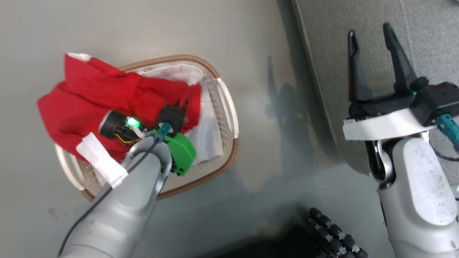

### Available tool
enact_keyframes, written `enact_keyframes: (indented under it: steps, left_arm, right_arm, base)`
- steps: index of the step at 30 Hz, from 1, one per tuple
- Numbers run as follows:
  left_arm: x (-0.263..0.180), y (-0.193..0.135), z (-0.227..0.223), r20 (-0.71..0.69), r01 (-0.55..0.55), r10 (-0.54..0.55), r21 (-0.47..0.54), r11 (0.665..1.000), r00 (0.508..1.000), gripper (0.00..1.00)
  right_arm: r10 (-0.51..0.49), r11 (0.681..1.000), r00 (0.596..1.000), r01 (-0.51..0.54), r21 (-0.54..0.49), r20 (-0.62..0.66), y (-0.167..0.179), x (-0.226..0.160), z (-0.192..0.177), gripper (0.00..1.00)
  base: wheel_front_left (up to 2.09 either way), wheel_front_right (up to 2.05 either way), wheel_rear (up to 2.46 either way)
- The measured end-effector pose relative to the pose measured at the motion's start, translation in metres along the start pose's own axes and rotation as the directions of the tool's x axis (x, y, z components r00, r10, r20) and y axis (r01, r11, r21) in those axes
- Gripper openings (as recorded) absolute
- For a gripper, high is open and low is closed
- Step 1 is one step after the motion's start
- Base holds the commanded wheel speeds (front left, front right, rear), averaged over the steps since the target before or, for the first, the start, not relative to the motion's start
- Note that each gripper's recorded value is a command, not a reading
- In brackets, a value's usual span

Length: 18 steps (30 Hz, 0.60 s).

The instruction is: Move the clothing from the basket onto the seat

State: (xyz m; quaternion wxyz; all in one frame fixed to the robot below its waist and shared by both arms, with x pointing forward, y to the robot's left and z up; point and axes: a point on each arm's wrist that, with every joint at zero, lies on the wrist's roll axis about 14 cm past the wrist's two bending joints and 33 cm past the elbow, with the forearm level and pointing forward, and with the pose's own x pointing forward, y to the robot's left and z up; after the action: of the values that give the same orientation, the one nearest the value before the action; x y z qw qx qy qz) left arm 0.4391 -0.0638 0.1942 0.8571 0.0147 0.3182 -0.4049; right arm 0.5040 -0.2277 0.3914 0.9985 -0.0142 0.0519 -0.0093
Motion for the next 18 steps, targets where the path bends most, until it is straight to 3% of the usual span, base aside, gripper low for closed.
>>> enact_keyframes:
  steps: [10, 18]
  left_arm:
    - [-0.070, -0.010, 0.098, 0.249, -0.029, -0.002, 0.119, 0.992, 0.969, 0.00]
    - [-0.135, -0.015, 0.186, 0.437, -0.131, 0.001, 0.267, 0.955, 0.900, 0.00]
  right_arm:
    - [0.009, 1.000, 0.999, -0.009, 0.013, -0.045, 0.012, -0.048, 0.009, 1.00]
    - [0.059, 0.997, 0.998, -0.059, 0.052, -0.009, 0.034, -0.083, 0.033, 1.00]
  base:
    - [0.00, 0.00, 0.00]
    - [0.00, 0.00, 0.00]
